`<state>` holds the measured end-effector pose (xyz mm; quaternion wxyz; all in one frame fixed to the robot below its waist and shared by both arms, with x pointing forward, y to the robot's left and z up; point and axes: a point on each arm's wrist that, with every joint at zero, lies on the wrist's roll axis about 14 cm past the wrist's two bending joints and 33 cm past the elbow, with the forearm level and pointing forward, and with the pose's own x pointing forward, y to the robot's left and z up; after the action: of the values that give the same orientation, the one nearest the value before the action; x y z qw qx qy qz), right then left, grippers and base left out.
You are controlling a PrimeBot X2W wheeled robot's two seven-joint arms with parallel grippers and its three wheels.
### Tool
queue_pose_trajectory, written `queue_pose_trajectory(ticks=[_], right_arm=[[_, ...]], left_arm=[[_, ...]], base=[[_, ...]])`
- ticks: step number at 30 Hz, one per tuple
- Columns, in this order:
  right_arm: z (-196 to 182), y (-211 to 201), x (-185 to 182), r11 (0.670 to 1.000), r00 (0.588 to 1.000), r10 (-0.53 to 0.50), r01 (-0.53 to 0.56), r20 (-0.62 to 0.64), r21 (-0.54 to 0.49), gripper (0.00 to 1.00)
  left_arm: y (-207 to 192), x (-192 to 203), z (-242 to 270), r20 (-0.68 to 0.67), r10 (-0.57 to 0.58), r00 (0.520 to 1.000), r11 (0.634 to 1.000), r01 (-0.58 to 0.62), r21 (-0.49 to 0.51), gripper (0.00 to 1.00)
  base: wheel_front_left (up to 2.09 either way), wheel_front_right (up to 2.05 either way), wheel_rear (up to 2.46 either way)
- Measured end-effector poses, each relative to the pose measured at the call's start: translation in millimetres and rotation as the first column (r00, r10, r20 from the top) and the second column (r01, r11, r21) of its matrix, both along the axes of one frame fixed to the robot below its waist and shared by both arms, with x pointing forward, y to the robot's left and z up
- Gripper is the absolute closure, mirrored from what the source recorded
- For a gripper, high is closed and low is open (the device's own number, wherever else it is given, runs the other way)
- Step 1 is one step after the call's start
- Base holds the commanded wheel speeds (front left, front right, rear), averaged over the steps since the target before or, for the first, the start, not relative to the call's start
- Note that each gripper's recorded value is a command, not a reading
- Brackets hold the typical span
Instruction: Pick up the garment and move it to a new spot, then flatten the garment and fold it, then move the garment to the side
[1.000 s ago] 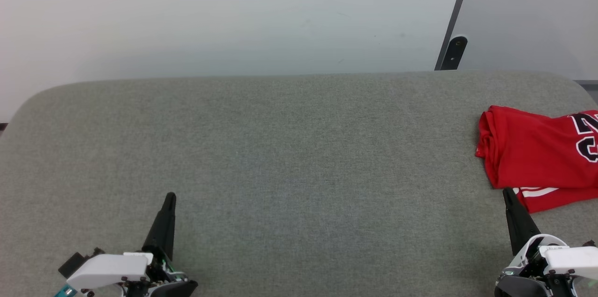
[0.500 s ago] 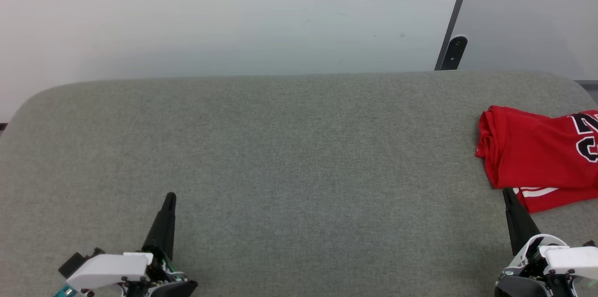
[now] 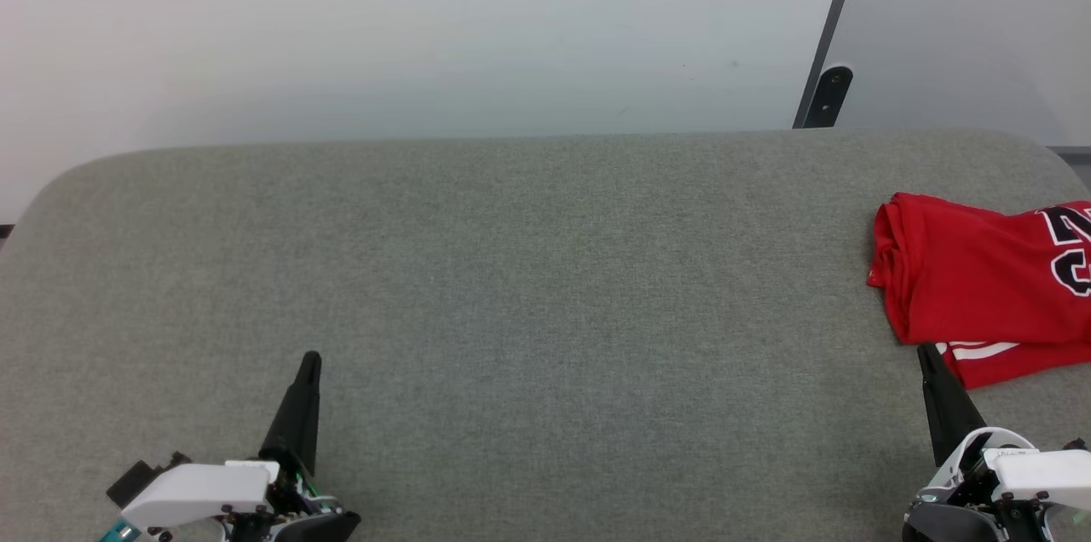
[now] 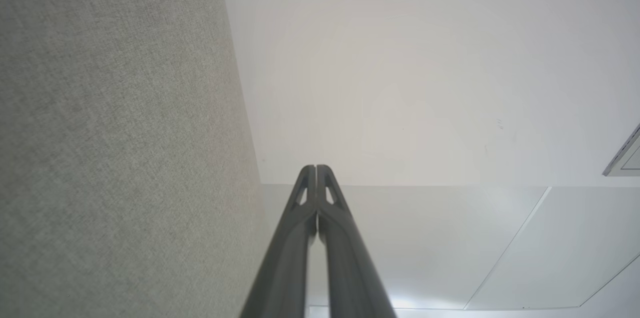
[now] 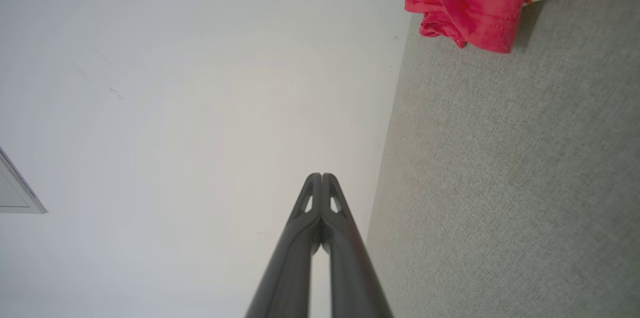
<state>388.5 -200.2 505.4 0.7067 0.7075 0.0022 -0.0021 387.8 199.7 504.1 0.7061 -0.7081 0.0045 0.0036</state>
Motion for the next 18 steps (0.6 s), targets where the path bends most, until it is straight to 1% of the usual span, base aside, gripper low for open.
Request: queue_pose_trajectory(ticks=[18], right_arm=[[0.0, 0.0, 0.0, 1.000, 1.000, 0.000, 0.000, 0.000, 0.000, 1.00]], left_arm=[[-0.1, 0.0, 0.0, 0.000, 0.000, 1.000, 1.000, 0.000, 0.000, 1.00]], base=[[0.00, 0.00, 0.00]])
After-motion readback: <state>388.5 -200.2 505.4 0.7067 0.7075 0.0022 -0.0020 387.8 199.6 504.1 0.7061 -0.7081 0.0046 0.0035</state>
